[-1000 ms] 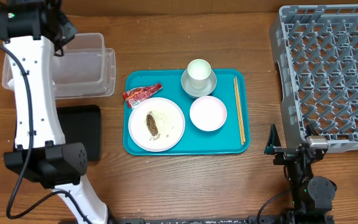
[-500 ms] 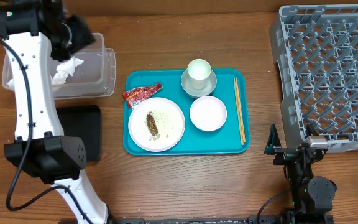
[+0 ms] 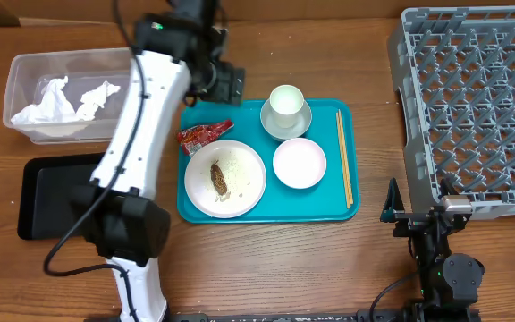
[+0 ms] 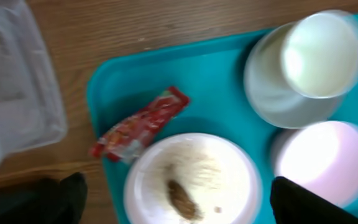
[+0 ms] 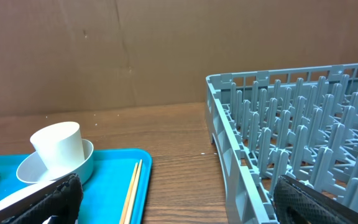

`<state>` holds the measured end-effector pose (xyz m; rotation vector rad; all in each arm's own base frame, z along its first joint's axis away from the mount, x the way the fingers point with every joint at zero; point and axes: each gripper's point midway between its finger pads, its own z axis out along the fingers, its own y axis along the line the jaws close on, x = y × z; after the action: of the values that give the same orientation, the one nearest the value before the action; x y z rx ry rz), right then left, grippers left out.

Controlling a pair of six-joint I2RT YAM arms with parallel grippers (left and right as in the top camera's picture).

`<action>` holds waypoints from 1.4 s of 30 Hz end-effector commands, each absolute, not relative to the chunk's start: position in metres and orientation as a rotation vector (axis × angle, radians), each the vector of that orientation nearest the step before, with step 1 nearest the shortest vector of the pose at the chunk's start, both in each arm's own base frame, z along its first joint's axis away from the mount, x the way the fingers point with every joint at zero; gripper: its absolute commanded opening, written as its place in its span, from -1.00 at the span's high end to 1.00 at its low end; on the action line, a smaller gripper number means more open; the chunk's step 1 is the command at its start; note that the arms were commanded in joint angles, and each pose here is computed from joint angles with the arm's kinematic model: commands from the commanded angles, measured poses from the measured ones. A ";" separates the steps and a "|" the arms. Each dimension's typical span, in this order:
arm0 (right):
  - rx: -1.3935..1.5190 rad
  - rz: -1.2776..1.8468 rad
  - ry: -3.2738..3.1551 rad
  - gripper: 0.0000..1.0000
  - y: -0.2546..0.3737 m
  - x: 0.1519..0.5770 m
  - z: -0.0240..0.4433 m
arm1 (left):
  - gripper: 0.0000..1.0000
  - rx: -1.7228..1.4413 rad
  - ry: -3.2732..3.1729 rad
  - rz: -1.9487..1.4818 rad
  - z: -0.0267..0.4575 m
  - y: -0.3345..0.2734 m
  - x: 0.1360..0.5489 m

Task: Sort waste into correct bins and load items into the dishwasher
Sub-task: 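Grasp the red snack wrapper on the tray with the left gripper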

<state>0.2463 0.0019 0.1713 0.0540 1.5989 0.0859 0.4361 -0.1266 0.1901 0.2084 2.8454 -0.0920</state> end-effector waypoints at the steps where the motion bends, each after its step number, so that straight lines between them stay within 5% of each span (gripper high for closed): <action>1: 0.052 0.076 1.595 -1.00 0.001 0.246 0.170 | -0.96 0.241 2.814 0.355 0.166 -0.086 0.447; 14: 0.052 0.076 1.595 -1.00 0.001 0.246 0.170 | -0.89 0.787 2.889 0.109 0.071 -0.116 0.445; 24: 0.052 0.076 1.595 -1.00 0.001 0.246 0.170 | -0.73 0.861 2.917 0.125 0.022 -0.117 0.454; 31: 0.052 0.076 1.595 -1.00 0.001 0.246 0.170 | -0.19 0.894 2.915 0.135 0.011 -0.116 0.456; 36: 0.052 0.076 1.595 -1.00 0.001 0.246 0.170 | 0.92 0.892 2.908 0.136 0.012 -0.117 0.458; 42: 0.052 0.076 1.595 -1.00 0.001 0.246 0.170 | 0.92 0.760 2.835 0.121 0.052 -0.127 0.482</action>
<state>0.2463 0.0019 0.1715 0.0536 1.5981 0.0856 0.4605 -0.1176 0.0226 0.8473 2.9069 0.1367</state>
